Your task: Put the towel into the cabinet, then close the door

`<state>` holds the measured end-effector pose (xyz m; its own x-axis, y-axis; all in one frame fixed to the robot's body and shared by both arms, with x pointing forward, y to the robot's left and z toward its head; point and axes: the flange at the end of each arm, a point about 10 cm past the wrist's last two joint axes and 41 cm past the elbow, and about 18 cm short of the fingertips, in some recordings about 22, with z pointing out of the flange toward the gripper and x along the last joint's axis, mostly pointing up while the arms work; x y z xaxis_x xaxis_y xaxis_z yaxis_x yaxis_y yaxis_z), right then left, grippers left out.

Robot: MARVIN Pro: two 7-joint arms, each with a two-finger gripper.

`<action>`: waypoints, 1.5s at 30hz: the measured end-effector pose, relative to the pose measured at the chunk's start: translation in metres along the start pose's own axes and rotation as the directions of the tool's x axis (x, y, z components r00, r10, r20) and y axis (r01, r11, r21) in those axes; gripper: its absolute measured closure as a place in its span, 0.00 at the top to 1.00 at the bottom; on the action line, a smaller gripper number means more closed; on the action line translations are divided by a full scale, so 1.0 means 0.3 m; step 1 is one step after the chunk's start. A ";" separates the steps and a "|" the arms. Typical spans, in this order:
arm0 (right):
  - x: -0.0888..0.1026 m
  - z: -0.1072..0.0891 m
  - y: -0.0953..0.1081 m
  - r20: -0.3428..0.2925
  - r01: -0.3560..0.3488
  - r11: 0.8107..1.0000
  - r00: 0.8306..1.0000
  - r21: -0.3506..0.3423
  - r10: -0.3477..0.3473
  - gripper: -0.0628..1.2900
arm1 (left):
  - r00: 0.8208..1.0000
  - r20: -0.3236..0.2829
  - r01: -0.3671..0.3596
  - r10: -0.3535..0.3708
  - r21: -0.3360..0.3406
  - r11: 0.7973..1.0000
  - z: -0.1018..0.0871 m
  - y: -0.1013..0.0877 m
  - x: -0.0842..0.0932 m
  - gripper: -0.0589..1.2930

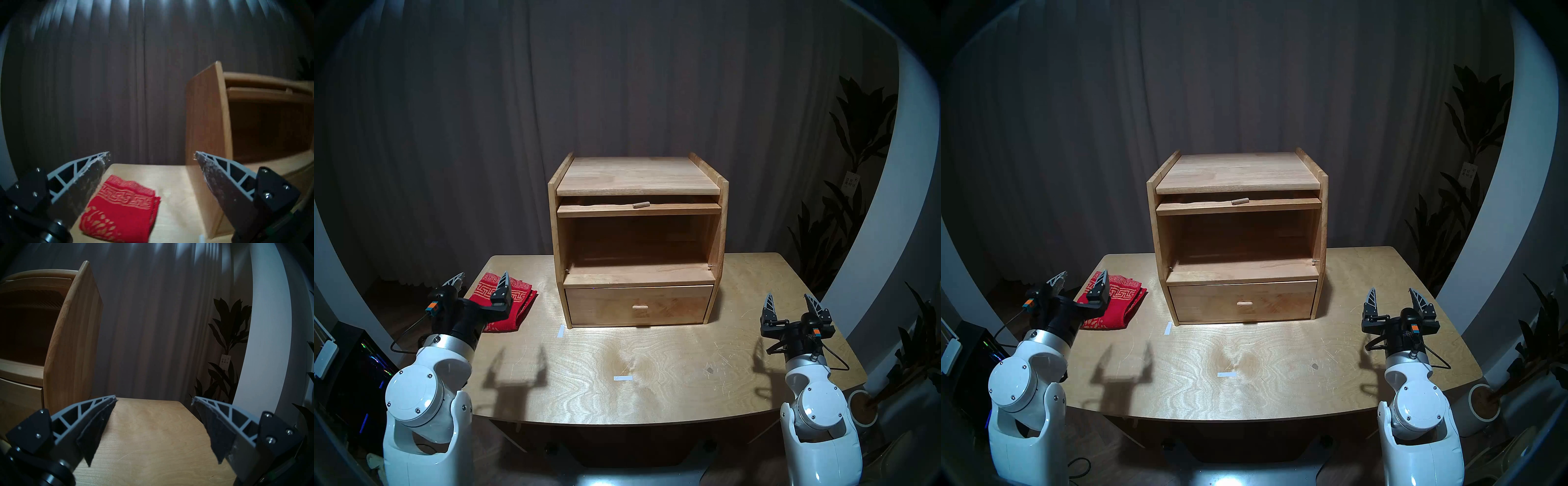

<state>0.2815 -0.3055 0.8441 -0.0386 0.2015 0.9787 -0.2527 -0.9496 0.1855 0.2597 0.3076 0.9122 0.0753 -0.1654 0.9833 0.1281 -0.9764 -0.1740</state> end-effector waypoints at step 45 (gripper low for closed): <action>-0.006 0.004 0.002 0.002 0.005 1.000 1.000 0.004 -0.005 0.95 | 0.306 0.025 -0.752 0.952 -0.607 0.258 0.181 -0.180 -0.326 0.97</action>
<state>0.2827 -0.3067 0.8425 -0.0350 0.2054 0.9780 -0.2488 -0.9496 0.1905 0.2993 0.3842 0.8226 0.1701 -0.9763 0.1340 -0.6234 -0.2119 -0.7526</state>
